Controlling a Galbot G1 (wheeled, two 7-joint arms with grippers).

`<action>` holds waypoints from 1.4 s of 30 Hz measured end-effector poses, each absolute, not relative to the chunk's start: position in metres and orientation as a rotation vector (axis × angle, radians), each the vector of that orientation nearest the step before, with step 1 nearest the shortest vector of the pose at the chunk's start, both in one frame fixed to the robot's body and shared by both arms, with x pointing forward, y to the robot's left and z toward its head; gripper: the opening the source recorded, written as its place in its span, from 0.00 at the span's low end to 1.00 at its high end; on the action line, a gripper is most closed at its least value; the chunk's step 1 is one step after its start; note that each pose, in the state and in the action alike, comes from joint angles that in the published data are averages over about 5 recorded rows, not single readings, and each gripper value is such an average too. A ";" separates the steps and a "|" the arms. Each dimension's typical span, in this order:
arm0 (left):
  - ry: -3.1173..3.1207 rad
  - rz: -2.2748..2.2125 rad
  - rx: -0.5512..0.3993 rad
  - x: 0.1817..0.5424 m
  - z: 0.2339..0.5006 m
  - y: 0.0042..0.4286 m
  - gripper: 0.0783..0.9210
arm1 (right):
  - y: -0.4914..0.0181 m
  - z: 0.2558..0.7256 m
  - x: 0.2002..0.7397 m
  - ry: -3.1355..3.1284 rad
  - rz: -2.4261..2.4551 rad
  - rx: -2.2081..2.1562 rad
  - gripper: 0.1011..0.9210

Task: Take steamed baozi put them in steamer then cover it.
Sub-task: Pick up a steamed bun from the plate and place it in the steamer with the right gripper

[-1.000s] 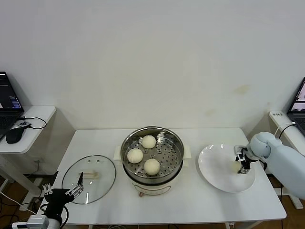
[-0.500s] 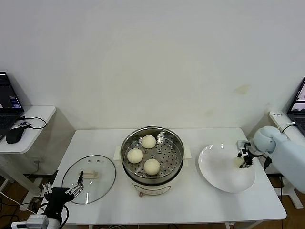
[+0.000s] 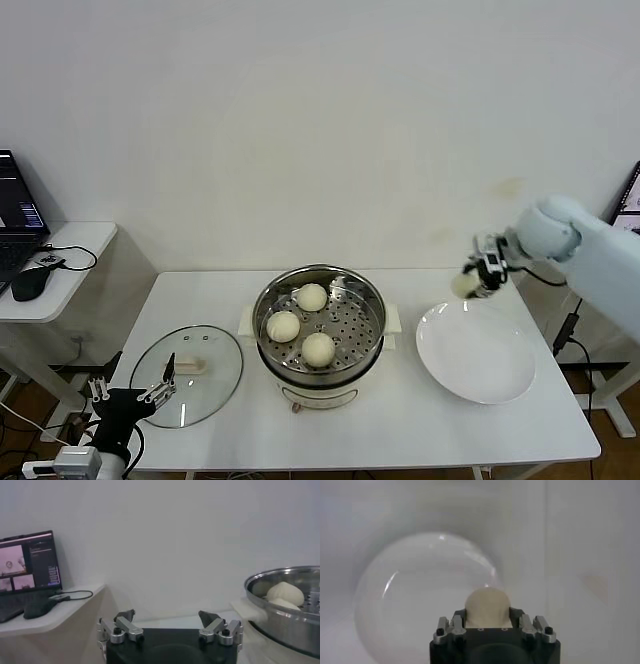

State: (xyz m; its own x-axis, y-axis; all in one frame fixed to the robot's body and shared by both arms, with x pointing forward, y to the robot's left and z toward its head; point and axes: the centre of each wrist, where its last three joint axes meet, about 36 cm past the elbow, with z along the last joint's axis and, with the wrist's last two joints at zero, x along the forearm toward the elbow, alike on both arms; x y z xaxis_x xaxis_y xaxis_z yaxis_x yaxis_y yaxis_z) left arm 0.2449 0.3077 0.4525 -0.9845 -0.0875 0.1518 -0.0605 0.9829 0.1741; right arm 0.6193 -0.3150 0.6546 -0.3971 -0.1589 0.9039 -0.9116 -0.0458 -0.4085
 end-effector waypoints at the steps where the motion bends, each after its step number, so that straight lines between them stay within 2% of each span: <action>1: -2.969 -0.253 0.112 0.245 0.452 0.307 0.88 | -0.303 0.661 0.618 -1.599 1.505 1.175 0.56; 9: -2.970 -0.244 0.123 0.245 0.451 0.306 0.88 | -0.218 0.679 0.610 -1.617 1.479 1.320 0.56; 20: -2.973 -0.239 0.129 0.246 0.450 0.307 0.88 | -0.140 0.647 0.604 -1.553 1.433 1.405 0.56; 42: -2.983 -0.228 0.118 0.251 0.450 0.305 0.88 | -0.109 0.581 0.612 -1.502 1.419 1.367 0.56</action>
